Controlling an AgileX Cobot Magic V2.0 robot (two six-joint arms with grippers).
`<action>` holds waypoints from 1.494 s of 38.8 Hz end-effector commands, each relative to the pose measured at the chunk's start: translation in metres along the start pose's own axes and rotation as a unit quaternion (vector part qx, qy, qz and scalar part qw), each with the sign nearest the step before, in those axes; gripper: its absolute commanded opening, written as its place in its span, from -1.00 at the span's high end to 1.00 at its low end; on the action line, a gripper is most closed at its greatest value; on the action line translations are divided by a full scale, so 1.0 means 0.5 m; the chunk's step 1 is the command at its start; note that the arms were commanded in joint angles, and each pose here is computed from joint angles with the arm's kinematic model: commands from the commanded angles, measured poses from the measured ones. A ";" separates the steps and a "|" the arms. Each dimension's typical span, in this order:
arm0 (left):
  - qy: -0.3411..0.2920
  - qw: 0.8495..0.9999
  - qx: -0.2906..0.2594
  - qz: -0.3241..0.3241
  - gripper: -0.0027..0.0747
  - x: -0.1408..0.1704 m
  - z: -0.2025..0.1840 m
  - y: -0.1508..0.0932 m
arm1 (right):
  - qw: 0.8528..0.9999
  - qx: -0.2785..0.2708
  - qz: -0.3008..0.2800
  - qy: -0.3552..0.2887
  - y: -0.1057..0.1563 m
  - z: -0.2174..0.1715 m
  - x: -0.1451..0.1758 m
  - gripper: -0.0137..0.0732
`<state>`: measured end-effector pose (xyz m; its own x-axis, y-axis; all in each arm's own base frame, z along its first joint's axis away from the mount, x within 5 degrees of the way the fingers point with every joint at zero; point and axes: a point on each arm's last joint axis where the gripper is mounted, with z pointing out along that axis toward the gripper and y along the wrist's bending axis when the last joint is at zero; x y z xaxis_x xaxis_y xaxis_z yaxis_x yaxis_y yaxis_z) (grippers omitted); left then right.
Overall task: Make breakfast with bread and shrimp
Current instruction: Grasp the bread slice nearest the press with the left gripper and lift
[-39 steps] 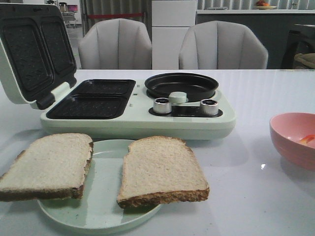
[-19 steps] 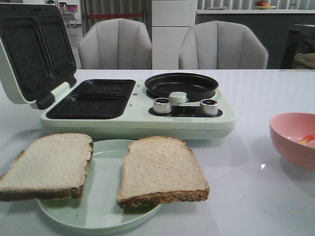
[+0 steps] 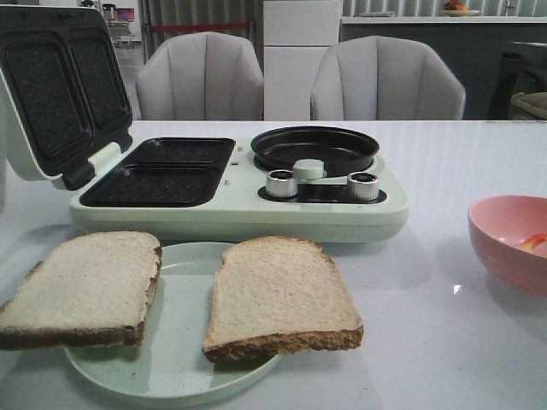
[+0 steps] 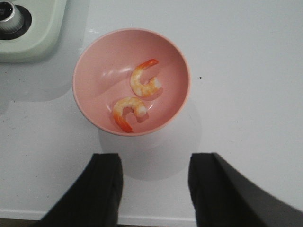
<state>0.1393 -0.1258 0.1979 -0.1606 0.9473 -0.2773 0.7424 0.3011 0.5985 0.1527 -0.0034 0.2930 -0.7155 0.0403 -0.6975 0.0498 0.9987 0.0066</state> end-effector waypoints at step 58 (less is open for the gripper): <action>0.055 0.994 -0.089 0.038 0.67 -0.030 0.107 -0.012 | 0.999 0.000 -0.004 -0.046 0.000 -0.015 -0.028 -0.34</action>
<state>0.1682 -0.1470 0.1452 -0.1696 0.9778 -0.1233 0.6862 0.2070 0.6974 0.1527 -0.0034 0.2930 -0.7155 0.0403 -0.6975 0.0498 0.9987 0.0066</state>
